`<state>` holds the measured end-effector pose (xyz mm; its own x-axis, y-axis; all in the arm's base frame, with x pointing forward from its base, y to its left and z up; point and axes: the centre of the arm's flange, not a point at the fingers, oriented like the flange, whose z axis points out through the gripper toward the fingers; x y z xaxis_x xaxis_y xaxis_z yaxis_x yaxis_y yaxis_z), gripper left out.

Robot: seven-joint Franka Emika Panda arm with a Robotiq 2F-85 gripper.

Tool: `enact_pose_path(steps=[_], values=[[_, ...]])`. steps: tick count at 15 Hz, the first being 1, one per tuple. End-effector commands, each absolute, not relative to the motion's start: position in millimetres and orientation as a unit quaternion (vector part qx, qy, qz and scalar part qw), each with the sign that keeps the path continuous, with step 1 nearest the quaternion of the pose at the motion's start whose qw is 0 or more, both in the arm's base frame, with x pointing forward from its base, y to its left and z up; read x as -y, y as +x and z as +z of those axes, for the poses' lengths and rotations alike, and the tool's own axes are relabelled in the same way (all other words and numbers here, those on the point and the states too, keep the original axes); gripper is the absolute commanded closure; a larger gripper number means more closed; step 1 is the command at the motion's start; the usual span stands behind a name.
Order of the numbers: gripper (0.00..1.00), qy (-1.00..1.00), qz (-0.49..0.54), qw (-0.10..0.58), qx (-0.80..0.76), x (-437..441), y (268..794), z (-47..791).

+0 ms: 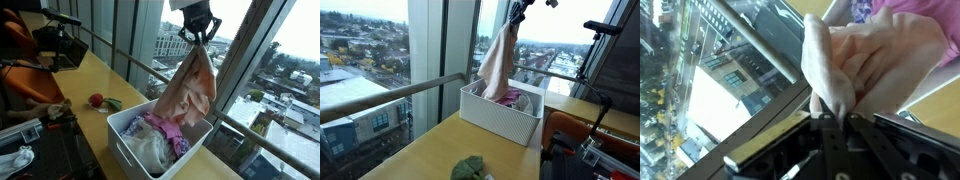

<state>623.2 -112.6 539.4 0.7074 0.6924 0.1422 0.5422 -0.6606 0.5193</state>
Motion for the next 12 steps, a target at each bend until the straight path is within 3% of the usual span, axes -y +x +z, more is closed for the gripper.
enact_pose_path(steps=[1,12], values=[[0.98,0.901,0.154,0.215,-0.343,113.1,603.0,502.9],[0.98,0.909,0.113,0.183,-0.358,90.4,587.6,439.2]])
